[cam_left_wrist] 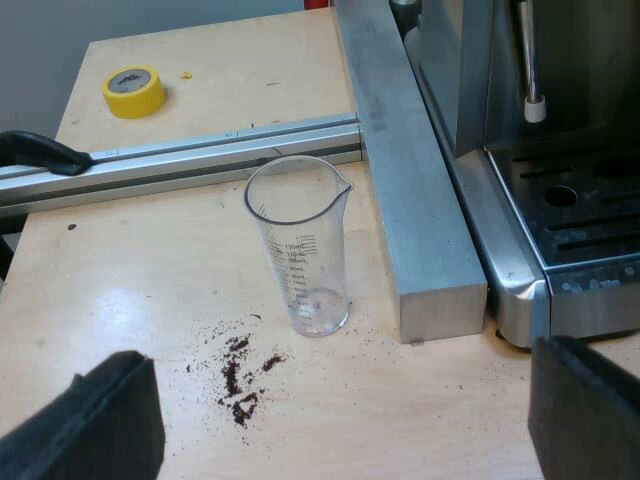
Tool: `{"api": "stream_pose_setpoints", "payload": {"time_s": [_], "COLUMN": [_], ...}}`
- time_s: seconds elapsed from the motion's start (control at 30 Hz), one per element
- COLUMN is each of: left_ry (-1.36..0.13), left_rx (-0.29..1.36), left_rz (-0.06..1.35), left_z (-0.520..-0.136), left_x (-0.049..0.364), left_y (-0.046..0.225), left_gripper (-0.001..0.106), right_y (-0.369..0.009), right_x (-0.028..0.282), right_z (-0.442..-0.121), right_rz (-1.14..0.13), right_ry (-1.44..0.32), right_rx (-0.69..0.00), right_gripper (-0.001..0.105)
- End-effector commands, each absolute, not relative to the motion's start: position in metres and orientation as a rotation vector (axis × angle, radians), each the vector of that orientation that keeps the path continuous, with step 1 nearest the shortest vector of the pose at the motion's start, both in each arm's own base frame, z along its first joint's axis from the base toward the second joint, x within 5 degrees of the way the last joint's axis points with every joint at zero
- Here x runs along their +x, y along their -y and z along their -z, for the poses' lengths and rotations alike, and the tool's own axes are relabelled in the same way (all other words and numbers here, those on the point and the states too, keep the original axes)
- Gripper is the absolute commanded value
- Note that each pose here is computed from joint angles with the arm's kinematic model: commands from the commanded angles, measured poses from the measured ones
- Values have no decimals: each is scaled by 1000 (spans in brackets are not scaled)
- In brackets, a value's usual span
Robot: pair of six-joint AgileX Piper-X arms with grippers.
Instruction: Grind coffee beans and then tamp
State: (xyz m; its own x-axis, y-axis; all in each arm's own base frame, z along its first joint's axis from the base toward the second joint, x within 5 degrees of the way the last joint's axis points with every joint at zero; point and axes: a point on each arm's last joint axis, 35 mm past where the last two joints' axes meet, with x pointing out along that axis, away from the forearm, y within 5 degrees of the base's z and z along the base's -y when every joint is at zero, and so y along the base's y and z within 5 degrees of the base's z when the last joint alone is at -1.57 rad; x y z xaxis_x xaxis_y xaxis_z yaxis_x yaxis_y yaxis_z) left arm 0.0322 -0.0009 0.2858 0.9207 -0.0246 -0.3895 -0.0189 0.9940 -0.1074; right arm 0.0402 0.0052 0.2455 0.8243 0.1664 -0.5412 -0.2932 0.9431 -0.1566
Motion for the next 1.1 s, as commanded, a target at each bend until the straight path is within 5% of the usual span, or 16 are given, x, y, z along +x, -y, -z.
{"api": "stream_pose_setpoints", "payload": {"time_s": [0.03, 0.27, 0.67, 1.1], "left_ry": [-402, -408, -353, -444], "left_rx": [-121, -125, -132, -182], "left_rz": [10, 29, 72, 222], "left_z": [-287, -288, -326, -336], "left_x": [35, 33, 9, 30], "left_y": [1, 2, 2, 9], "left_gripper": [75, 75, 75, 75], "right_y": [-5, -5, -10, -36], "right_x": [41, 41, 41, 64], "right_z": [-247, -250, -285, -294], "right_rz": [-249, -233, -349, -786], "right_ry": [-545, -533, -578, -637], "right_rx": [-245, -209, -250, -373], "right_gripper": [72, 72, 72, 72]}}
